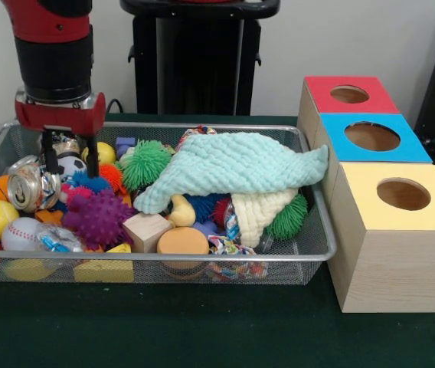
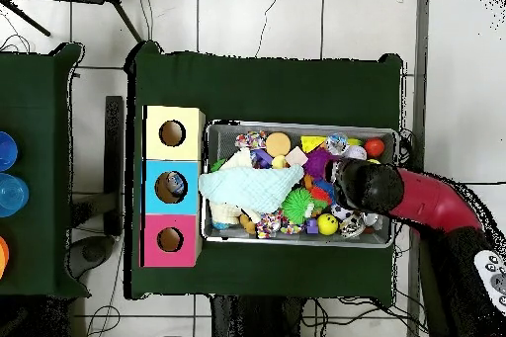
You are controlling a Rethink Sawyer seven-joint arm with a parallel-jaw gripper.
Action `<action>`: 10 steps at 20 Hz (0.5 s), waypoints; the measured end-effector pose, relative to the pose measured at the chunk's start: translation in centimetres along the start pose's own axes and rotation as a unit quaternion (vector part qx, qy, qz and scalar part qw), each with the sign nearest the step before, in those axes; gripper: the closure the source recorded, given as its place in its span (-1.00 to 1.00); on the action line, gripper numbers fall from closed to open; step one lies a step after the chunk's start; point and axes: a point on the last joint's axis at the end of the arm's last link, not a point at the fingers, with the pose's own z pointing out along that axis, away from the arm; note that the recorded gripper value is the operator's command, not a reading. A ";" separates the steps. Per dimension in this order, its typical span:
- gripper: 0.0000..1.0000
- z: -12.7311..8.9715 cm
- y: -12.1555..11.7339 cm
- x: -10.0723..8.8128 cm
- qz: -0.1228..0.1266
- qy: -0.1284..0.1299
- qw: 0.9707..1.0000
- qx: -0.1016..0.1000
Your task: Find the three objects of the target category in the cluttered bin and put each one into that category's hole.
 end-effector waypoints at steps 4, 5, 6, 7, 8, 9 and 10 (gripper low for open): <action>-1.00 0.7 0.5 0.3 -0.002 0.005 1.000 -0.002; -1.00 0.9 0.5 0.4 -0.003 0.006 1.000 -0.002; -1.00 1.2 0.6 0.5 -0.003 0.008 1.000 -0.002; -1.00 1.5 0.7 0.6 -0.003 0.011 1.000 -0.003; -1.00 1.8 0.8 0.6 -0.003 0.011 1.000 -0.003; -1.00 2.0 0.8 0.5 -0.003 0.012 1.000 -0.003; -1.00 2.2 0.8 0.4 -0.004 0.012 1.000 -0.003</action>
